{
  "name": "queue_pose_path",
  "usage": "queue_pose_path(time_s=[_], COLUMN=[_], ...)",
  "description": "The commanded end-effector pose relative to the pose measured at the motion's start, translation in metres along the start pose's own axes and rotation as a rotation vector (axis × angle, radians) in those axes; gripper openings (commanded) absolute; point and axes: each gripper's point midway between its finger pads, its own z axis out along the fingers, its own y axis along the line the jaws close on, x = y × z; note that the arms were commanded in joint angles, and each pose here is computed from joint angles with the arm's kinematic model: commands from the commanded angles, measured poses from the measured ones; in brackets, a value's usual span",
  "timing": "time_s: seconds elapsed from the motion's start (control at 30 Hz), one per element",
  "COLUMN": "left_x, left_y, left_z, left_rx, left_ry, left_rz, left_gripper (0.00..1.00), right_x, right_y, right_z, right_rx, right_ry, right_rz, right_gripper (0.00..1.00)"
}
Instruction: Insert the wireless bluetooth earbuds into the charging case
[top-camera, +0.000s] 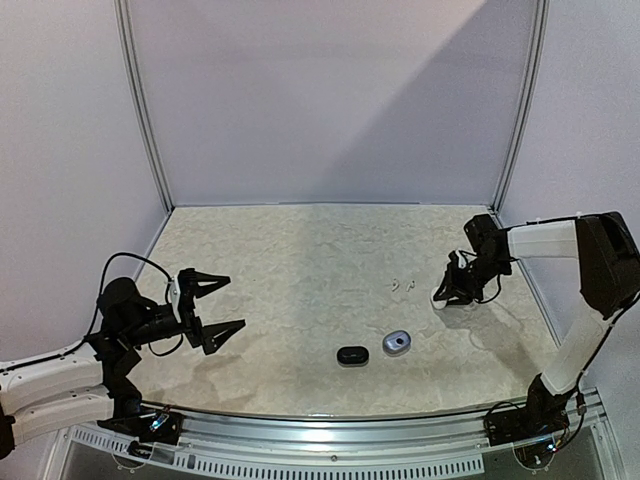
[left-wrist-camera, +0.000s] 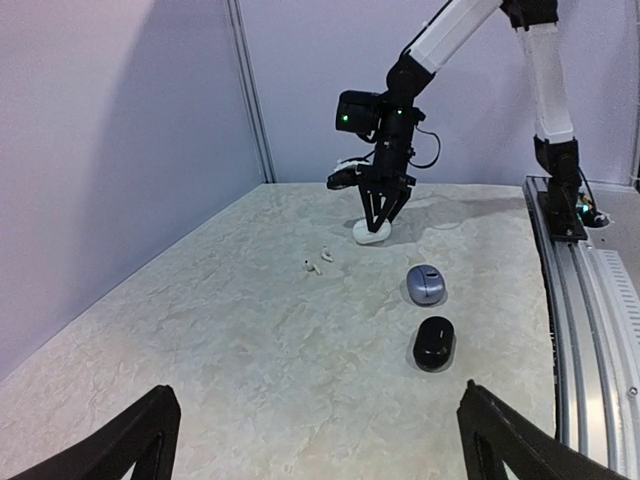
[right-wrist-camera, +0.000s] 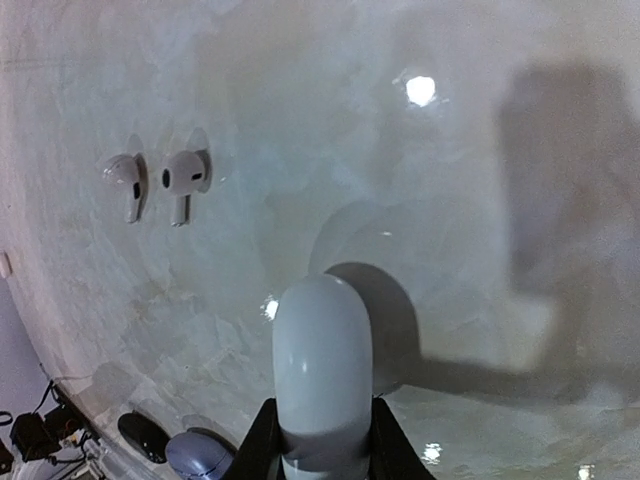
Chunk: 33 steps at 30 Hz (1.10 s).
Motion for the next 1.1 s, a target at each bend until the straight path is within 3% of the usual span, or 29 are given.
queue_pose_path(time_s=[0.0,0.13,0.3,0.33,0.37,0.47,0.6,0.7,0.87,0.97,1.07], left_x=[0.002,0.004,0.005,0.006,0.006,0.007,0.015,0.021,0.019,0.011,0.030], left_y=[-0.001,0.011,0.045,0.053,0.061,0.085,0.109,0.118,0.134,0.160,0.181], left_z=[-0.002,-0.001,-0.005,-0.006,-0.008,-0.015,-0.023,-0.024,-0.020,-0.022,-0.030], left_rx=[-0.014,-0.079,-0.266,-0.312,-0.357,-0.497,-0.629,-0.661,-0.673,-0.694,-0.643], left_ry=[-0.005,0.011,0.039,0.048,0.053,0.080,0.143,0.190,0.273,0.369,0.575], left_rz=[0.012,0.011,0.002,-0.001,-0.002,-0.019,-0.045,-0.077,-0.039,0.059,0.135], left_gripper=[0.99,0.99,0.99,0.99,0.99,0.99,0.99,0.99,0.99,0.99,0.99], right_x=[0.014,0.007,-0.018,-0.026,-0.034,-0.063,-0.108,-0.130,-0.137,-0.122,-0.103], right_y=[-0.011,-0.025,-0.032,-0.029,-0.026,-0.016,0.000,0.026,0.122,0.174,0.207], right_z=[0.012,0.002,-0.035,-0.045,-0.056,-0.095,-0.160,-0.177,-0.129,-0.096,-0.072], right_rx=[0.024,0.136,0.303,0.321,0.341,0.421,0.602,0.586,0.264,0.243,0.284], right_ry=[0.086,0.069,-0.017,-0.044,-0.071,-0.185,-0.434,-0.546,-0.484,-0.440,-0.414], right_rz=[0.004,0.001,-0.035,-0.046,-0.057,-0.095,-0.151,-0.180,-0.367,-0.570,-0.767], right_gripper=[0.22,0.59,0.81,0.95,0.98,0.99,0.99,0.99,0.99,0.99,0.99])
